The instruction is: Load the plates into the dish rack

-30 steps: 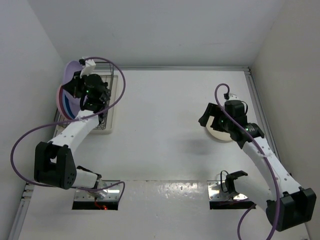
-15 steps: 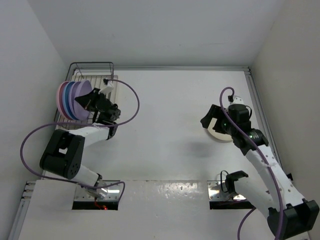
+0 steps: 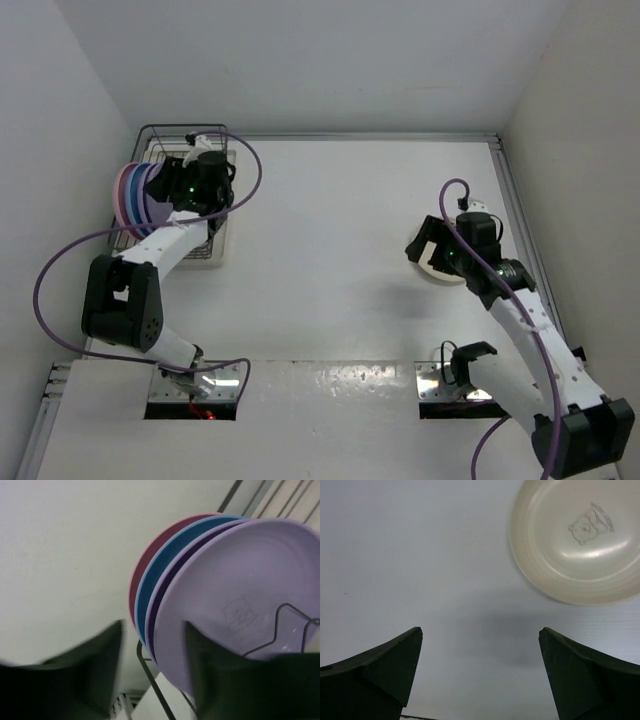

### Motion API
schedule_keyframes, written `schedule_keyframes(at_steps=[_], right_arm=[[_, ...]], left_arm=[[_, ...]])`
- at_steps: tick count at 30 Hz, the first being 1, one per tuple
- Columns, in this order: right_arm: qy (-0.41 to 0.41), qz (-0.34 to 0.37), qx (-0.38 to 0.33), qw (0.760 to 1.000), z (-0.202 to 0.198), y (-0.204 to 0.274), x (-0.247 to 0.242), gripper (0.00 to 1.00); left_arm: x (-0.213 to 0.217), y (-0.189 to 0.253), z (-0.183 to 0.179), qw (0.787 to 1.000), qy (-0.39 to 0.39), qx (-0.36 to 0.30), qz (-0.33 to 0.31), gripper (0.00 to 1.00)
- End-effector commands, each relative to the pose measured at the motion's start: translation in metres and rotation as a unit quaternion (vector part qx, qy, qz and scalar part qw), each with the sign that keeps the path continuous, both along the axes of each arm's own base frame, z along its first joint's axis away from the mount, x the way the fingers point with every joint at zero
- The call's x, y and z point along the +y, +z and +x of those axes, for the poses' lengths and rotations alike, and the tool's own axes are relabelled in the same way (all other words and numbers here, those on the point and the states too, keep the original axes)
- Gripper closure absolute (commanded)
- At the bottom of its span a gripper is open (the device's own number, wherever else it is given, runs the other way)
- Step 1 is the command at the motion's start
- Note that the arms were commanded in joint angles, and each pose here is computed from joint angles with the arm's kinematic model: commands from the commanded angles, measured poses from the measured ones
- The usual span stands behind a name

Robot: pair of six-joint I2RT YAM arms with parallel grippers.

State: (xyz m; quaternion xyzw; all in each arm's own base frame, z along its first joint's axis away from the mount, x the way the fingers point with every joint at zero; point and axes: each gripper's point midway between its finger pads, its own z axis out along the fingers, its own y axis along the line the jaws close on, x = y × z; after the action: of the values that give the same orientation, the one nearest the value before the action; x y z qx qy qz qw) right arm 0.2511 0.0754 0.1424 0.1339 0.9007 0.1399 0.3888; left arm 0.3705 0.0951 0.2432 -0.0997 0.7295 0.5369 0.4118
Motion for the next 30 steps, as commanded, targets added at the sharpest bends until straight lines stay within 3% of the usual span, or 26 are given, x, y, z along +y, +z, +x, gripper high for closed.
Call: schedule_keyframes(at_steps=[1,2,4,5,11,16,20,22,24,25,28,30], right_arm=[[-0.062,-0.009,0.079,0.995,-0.001,-0.026,-0.026,0.0],[-0.071,-0.011,0.104,0.992,-0.003,-0.036,-0.03,0.0],[-0.116,0.014,0.125,0.985,0.0,-0.048,-0.048,0.0],[-0.119,0.026,0.103,0.987,0.013,-0.045,-0.048,0.0],[-0.278,0.049,0.132,0.95,0.03,-0.079,-0.123,0.0],[-0.331,0.016,0.197,0.923,0.032,-0.118,-0.156,0.0],[-0.338,0.035,0.203,0.918,0.045,-0.137,-0.163,0.04],[-0.338,0.037,0.225,0.913,0.049,-0.146,-0.164,0.14],[-0.336,0.04,0.249,0.908,0.052,-0.157,-0.164,0.35],[-0.337,0.04,0.258,0.905,0.05,-0.161,-0.163,0.63],[-0.326,0.038,0.256,0.909,0.057,-0.162,-0.159,1.0],[-0.287,0.047,0.233,0.928,0.078,-0.152,-0.147,1.0]], left_arm=[[-0.005,-0.004,-0.004,0.998,-0.017,-0.011,-0.063,0.33],[-0.003,-0.003,-0.006,0.997,-0.022,-0.006,-0.071,0.17],[-0.01,0.003,-0.001,0.995,-0.053,-0.005,-0.089,0.0],[-0.008,0.005,0.001,0.994,-0.055,-0.008,-0.096,0.0],[-0.011,0.042,0.001,0.991,-0.075,-0.02,-0.107,0.0],[-0.028,0.092,0.007,0.979,-0.149,-0.03,-0.139,0.0],[-0.029,0.106,-0.005,0.975,-0.171,-0.026,-0.137,0.0],[-0.027,0.112,-0.014,0.975,-0.172,-0.036,-0.137,0.0],[-0.025,0.111,-0.021,0.975,-0.172,-0.032,-0.137,0.0],[-0.026,0.114,-0.025,0.973,-0.179,-0.034,-0.14,0.0],[-0.044,0.102,-0.025,0.957,-0.236,0.005,-0.169,0.0],[-0.063,0.095,-0.029,0.937,-0.287,0.038,-0.195,0.0]])
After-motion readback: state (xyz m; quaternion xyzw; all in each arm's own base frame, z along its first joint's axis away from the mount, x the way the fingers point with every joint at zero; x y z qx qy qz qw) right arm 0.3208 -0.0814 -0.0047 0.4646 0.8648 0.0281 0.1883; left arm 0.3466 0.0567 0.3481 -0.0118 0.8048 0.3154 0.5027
